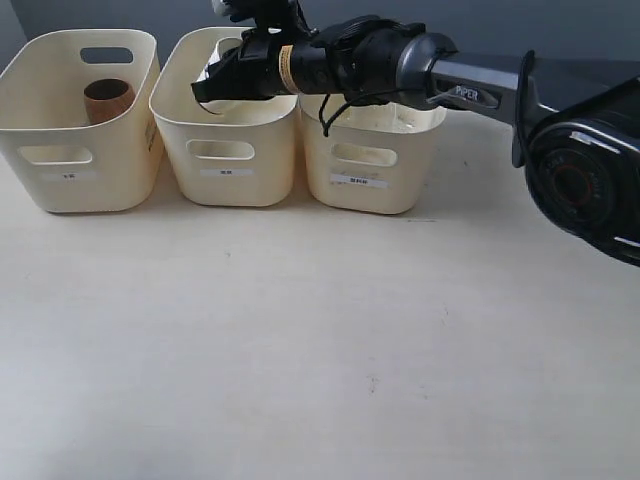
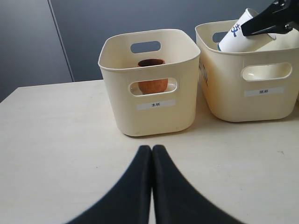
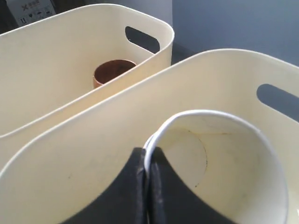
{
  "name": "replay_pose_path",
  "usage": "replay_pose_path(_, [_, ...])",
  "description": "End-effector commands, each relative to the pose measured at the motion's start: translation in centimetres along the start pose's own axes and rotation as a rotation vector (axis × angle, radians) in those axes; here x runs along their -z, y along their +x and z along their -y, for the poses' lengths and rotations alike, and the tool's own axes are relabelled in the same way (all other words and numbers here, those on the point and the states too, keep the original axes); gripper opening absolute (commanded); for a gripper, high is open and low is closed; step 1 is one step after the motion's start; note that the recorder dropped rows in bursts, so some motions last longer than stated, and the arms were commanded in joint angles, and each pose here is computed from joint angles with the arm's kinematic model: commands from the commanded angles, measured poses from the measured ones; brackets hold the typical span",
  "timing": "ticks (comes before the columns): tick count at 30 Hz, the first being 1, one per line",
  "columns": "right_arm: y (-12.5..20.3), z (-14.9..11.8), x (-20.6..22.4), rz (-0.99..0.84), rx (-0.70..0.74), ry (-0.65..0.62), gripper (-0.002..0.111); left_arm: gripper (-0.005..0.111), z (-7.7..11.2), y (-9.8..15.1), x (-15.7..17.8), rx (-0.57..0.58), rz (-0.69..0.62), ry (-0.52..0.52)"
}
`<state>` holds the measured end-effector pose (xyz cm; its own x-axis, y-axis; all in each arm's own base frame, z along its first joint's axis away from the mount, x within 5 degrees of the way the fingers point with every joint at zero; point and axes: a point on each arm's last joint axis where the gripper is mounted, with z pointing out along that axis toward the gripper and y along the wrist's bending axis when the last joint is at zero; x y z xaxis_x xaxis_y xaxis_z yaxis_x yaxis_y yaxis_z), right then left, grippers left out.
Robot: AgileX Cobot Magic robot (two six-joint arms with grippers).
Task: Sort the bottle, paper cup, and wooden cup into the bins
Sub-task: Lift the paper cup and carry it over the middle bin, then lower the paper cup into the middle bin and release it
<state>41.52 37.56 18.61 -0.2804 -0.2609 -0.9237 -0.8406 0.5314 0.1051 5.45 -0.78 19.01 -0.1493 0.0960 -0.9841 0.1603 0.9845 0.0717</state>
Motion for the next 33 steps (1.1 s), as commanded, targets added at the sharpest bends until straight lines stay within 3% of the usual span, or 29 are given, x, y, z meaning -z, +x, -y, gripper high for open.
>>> replay_pose_path(1, [1.2,0.6,-0.1,-0.030,0.037,0.026,-0.001,0.000,0.0,-0.2,0.0,0.001,0.012,0.002])
replay_pose_path(6, [2.3,0.6,-0.1,-0.061,0.081,0.027,0.003,0.000,0.0,-0.2,0.0,0.001,0.012,0.002])
replay_pose_path(10, [2.4,0.6,-0.1,-0.062,0.080,0.029,0.030,0.000,0.0,-0.2,0.0,0.001,0.012,0.002])
replay_pose_path(13, [2.3,0.8,-0.1,-0.061,0.077,0.046,0.044,0.000,0.0,-0.2,0.0,0.001,0.012,0.002])
replay_pose_path(25, [2.2,0.7,-0.1,-0.059,0.078,0.045,0.045,0.000,0.0,-0.2,0.0,0.001,0.012,0.002])
replay_pose_path(33, [-0.7,0.2,1.4,-0.002,0.101,0.039,0.041,0.000,0.0,-0.2,0.0,0.001,0.012,0.002])
